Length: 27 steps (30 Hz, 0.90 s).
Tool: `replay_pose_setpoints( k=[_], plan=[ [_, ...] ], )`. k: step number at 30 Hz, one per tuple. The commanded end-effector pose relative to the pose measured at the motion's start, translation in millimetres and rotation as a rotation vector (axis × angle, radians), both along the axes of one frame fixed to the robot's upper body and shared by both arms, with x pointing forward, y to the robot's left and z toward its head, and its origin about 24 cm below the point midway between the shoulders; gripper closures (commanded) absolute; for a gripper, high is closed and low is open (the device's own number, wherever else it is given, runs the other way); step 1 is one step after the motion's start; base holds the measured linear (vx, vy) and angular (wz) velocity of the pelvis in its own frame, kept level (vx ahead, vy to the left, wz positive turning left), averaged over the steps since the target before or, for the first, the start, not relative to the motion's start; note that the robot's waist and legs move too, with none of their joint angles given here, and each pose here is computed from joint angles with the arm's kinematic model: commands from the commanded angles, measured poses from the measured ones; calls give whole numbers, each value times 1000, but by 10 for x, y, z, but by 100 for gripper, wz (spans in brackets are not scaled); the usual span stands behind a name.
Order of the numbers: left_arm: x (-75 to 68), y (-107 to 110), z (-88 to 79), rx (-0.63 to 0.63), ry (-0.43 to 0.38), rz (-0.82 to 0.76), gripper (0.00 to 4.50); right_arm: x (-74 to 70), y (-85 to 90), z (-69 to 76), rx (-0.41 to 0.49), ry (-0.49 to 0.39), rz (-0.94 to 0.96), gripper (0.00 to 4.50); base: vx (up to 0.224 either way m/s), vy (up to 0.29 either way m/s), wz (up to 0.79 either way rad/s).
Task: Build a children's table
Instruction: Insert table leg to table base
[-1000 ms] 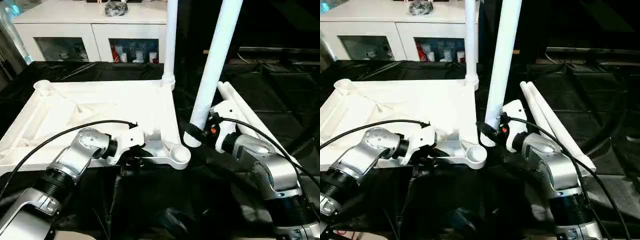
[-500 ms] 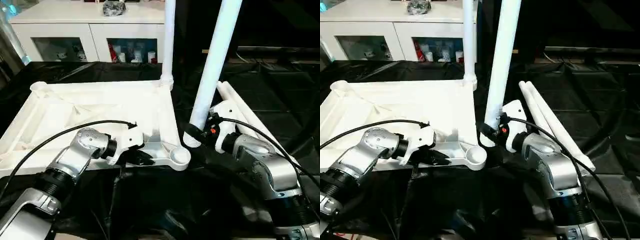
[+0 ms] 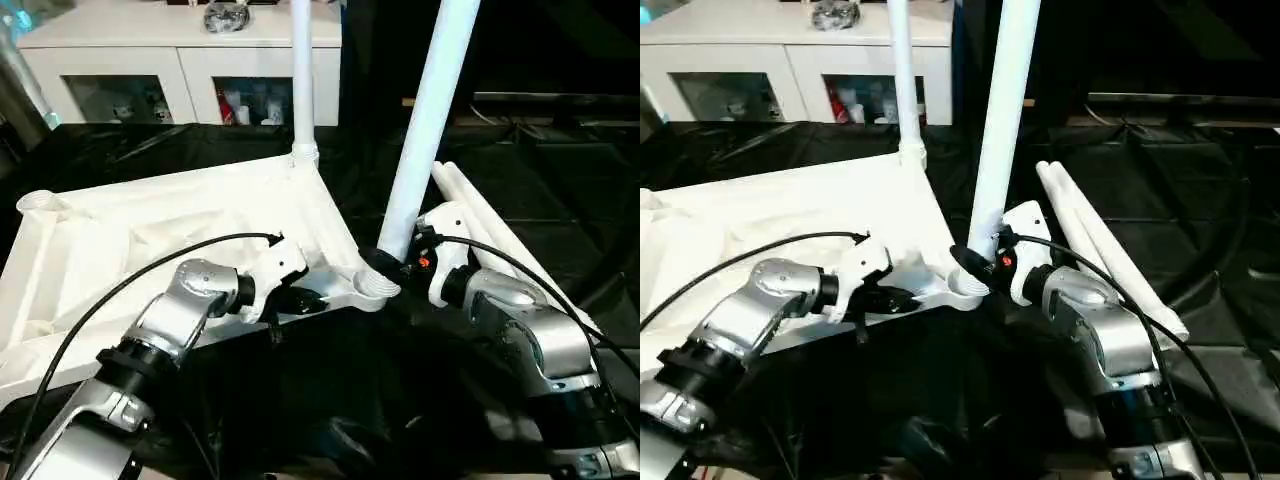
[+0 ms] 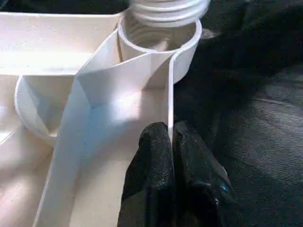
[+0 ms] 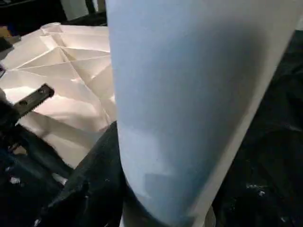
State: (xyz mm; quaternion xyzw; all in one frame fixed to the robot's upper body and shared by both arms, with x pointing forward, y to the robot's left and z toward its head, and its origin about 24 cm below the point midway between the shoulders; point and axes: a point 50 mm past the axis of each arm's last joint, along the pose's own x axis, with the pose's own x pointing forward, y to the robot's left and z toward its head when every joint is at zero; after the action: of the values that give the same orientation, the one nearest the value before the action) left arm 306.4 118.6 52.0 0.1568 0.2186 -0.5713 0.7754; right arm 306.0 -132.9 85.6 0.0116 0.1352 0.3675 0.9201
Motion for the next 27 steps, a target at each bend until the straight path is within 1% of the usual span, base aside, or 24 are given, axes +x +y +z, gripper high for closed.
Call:
replay_pose_setpoints(
  k=[1,3,5,11,19,27],
  plan=[
    [1,-57,96,-23,-46,-21,450,32,-10,51,0,-9,10,257,0,0,0],
    [-13,-63,86,-16,-51,-27,450,48,-23,46,-5,-4,10,257,0,0,0],
    [-37,-71,73,-4,-50,-30,450,77,-40,26,-10,26,27,257,0,0,0],
    [-33,-74,67,3,-43,-15,450,46,1,-34,-39,92,107,257,0,0,0],
    [-37,-74,64,1,-42,-6,450,55,20,-56,-51,113,128,257,0,0,0],
    [-38,-83,76,-3,-43,-11,450,97,24,-77,-57,106,118,257,0,0,0]
  ],
)
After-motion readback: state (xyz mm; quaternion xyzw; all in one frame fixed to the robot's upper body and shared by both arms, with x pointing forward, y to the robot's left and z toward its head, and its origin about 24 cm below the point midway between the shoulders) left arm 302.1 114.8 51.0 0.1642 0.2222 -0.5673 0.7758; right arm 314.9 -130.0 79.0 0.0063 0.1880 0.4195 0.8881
